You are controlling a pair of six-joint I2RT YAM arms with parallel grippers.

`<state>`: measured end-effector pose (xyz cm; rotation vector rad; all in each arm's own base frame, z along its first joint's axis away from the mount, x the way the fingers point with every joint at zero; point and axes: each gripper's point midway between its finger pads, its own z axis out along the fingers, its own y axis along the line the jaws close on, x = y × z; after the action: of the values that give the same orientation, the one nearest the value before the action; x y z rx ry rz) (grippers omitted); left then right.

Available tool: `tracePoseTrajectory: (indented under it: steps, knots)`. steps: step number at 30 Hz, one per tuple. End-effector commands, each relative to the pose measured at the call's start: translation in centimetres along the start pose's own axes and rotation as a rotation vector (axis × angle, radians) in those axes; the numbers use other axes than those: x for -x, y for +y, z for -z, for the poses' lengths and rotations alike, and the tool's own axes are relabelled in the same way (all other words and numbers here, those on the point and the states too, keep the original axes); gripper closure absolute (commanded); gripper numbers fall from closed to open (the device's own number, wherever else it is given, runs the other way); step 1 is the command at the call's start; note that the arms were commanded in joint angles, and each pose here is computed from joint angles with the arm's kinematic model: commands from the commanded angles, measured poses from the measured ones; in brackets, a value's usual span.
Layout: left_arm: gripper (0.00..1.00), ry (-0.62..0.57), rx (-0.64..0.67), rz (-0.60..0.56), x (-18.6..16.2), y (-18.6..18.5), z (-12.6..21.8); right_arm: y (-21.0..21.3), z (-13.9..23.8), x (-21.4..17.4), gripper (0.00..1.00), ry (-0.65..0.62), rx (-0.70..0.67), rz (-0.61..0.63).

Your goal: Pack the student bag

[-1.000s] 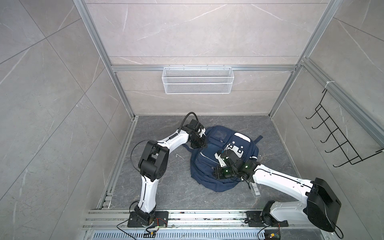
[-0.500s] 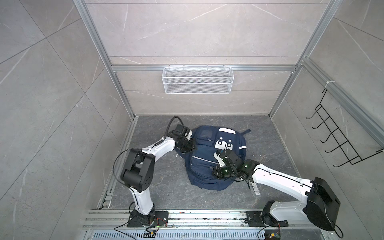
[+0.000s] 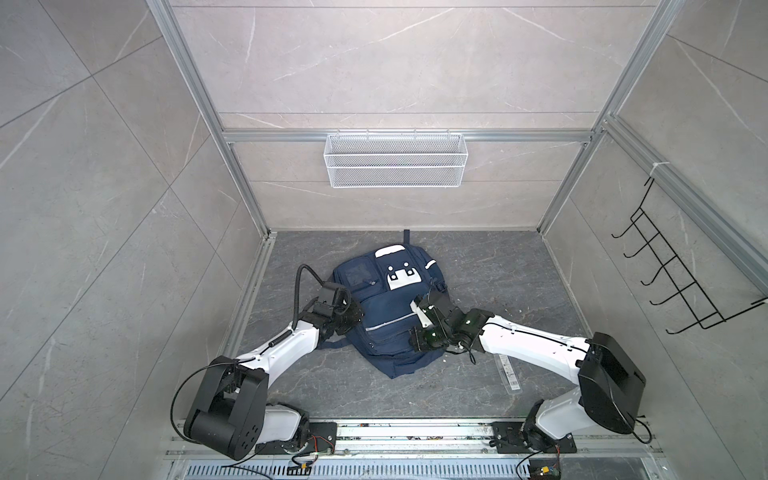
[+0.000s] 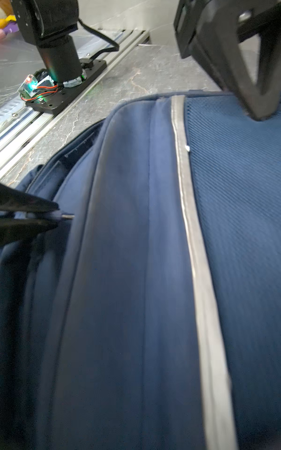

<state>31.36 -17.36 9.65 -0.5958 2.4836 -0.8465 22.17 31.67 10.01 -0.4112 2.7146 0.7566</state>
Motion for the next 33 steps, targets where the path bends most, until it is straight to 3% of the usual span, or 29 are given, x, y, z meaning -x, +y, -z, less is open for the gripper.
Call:
tracePoseTrajectory:
  steps: [1,13,23,26,30,33]
  knots:
    - [1.0,-0.024,-0.105,-0.01,0.5,-3.8,1.2,2.3,-0.5,0.0,1.0,0.011,0.029,0.065]
    - [1.0,-0.013,-0.116,-0.012,0.1,-4.3,1.1,10.5,-3.4,1.5,1.0,0.028,0.141,0.144]
    - [1.0,-0.003,-0.1,-0.025,-0.1,-4.0,1.1,7.8,-1.3,1.8,1.0,-0.031,0.066,0.121]
    - [0.92,-0.005,-0.084,-0.048,0.0,-4.0,1.3,5.8,0.2,1.4,1.0,-0.044,0.044,0.098]
    - [0.69,0.011,-0.051,-0.101,0.2,-4.0,1.4,3.2,2.3,0.8,1.0,-0.061,0.016,0.072]
    - [0.61,0.052,-0.03,-0.135,-0.1,-4.0,0.8,1.1,3.8,0.4,1.0,-0.068,-0.012,0.055]
